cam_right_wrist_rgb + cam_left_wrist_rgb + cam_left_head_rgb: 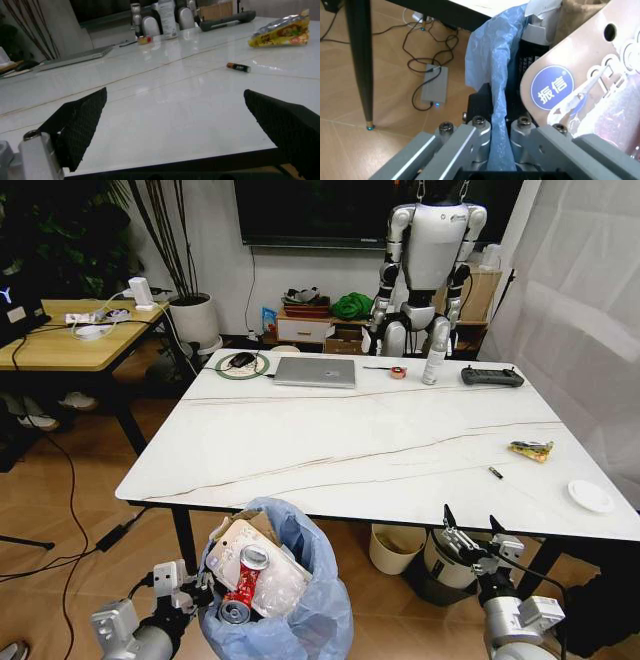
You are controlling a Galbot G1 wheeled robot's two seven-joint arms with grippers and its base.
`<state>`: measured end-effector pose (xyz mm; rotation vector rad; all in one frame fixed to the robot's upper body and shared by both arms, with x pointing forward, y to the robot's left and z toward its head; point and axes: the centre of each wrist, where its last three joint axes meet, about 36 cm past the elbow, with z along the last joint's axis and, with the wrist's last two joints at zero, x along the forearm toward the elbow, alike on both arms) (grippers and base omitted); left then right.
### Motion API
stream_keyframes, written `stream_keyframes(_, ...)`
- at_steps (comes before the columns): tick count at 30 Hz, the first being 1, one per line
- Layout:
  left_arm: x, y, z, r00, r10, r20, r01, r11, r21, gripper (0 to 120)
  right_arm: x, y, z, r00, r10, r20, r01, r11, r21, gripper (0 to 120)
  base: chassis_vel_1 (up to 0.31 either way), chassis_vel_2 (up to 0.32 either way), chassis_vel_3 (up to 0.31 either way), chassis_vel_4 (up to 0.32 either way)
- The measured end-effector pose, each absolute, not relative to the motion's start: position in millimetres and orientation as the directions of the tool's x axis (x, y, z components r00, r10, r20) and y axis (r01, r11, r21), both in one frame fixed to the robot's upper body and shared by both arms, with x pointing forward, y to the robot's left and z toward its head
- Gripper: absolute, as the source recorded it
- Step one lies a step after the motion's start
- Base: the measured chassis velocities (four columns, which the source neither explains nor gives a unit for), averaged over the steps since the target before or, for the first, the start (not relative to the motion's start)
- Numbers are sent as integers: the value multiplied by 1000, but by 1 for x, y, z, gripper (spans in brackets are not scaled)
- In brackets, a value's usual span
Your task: Pick up the trash bin and place the trash from the table into it.
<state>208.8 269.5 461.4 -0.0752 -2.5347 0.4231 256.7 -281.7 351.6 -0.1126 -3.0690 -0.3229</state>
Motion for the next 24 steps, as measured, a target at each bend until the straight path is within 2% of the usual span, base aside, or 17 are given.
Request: stream_keyframes(24, 208, 268, 464, -842, 148, 519, -30, 947, -319, 0, 256, -285, 352, -997, 59, 55, 69, 977, 204, 100, -89, -91, 81, 92)
